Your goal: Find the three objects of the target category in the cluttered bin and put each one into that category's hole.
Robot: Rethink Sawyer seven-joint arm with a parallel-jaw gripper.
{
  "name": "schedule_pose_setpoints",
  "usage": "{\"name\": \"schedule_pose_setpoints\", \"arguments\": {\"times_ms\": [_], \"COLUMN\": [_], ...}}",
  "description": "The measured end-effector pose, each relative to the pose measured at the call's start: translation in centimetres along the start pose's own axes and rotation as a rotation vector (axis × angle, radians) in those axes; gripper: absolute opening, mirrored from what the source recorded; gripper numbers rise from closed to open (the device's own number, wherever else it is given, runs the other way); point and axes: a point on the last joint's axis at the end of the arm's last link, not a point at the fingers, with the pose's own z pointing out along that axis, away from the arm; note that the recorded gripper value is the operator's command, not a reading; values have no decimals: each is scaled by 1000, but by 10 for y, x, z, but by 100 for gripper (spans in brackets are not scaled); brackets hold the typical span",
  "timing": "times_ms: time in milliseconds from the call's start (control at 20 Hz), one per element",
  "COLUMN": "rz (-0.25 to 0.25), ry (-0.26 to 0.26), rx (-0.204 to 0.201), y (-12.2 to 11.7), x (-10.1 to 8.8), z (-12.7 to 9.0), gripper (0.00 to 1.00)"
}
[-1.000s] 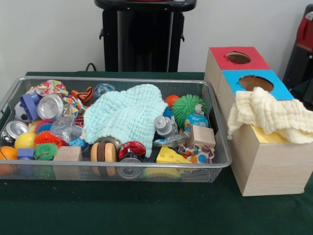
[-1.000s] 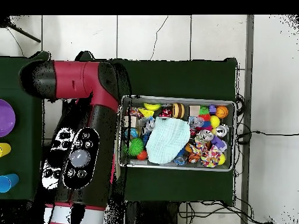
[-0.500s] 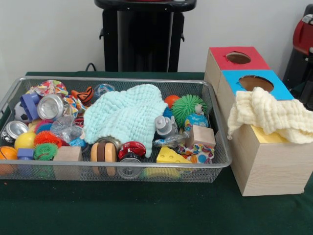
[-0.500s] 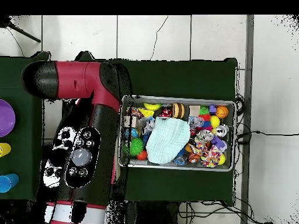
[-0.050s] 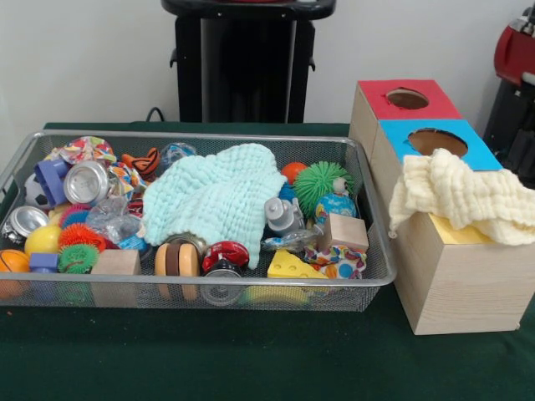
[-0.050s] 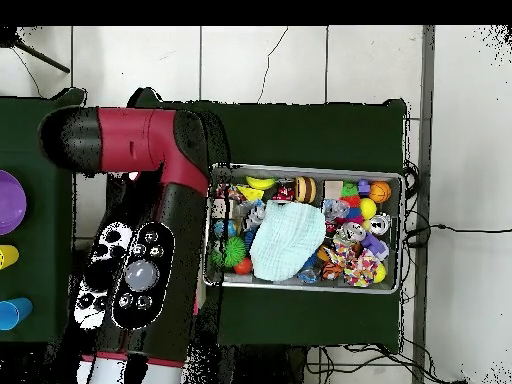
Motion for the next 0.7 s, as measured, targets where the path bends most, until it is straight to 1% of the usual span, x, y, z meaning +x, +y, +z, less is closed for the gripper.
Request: {"name": "schedule_pose_setpoints", "arguments": {"times_ms": [250,450,700], "rz": [4,5,5], "ry": [-6,-8,-7], "rx": [16,38,56], "y": [-13,-25,-31], "x": [0,1,2], "z": [12,25,33], "gripper": [0,0,0]}}
